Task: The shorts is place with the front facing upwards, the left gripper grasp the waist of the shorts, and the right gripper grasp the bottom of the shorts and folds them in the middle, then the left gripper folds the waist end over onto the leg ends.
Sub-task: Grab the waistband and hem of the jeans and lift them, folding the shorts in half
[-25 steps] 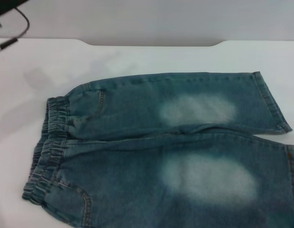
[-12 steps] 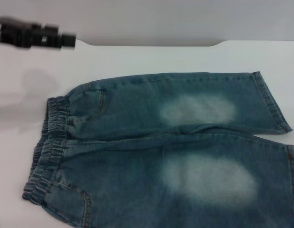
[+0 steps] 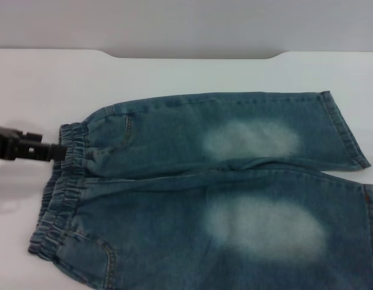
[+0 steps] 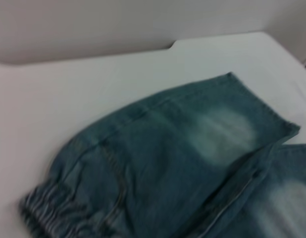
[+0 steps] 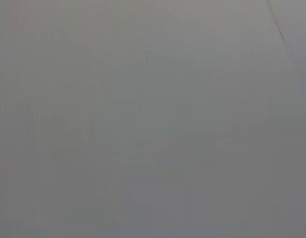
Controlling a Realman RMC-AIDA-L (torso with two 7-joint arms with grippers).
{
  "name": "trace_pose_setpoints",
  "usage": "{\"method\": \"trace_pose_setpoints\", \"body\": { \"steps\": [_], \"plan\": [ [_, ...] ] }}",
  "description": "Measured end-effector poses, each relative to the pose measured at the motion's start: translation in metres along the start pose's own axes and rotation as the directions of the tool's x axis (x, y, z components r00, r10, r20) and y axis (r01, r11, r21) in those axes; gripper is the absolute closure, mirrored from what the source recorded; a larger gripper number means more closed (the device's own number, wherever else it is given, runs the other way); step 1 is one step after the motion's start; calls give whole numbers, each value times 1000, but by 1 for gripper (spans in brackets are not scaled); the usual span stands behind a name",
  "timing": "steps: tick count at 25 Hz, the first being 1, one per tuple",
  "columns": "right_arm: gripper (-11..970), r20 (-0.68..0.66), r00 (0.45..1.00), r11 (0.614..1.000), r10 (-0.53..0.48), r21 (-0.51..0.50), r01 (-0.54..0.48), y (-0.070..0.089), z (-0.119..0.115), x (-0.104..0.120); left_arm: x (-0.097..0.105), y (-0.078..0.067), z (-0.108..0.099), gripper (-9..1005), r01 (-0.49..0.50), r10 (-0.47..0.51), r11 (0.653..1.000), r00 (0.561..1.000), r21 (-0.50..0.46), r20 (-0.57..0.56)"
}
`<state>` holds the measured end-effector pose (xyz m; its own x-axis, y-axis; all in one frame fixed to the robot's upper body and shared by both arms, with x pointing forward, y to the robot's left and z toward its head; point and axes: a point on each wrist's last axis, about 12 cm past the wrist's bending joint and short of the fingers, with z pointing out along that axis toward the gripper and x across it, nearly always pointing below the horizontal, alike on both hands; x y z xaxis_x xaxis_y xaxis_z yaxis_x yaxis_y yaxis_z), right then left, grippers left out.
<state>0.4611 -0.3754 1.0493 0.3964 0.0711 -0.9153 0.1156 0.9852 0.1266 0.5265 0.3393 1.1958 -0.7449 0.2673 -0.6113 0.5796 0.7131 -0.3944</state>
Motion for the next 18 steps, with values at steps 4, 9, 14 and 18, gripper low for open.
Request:
{"method": "trace_pose_setpoints", "body": {
  "steps": [4,9,14,18],
  "plan": [
    [444,2,1000,1000,-4,-7,4,1,4,0,16,5,2,211,53,-53,998,998,-16,-18],
    [445,1,1000,1000,-3,-13,3,2,8,0,32,10,6,211,96,-97,995,994,-30,-51],
    [445,7,1000,1000,-10,-18,10,2,10,-1,49,14,14,210,140,-142,990,986,-30,-82],
    [445,7,1000,1000,-10,-18,11,2,11,-1,55,15,17,210,156,-158,987,983,-27,-93]
  ]
}}
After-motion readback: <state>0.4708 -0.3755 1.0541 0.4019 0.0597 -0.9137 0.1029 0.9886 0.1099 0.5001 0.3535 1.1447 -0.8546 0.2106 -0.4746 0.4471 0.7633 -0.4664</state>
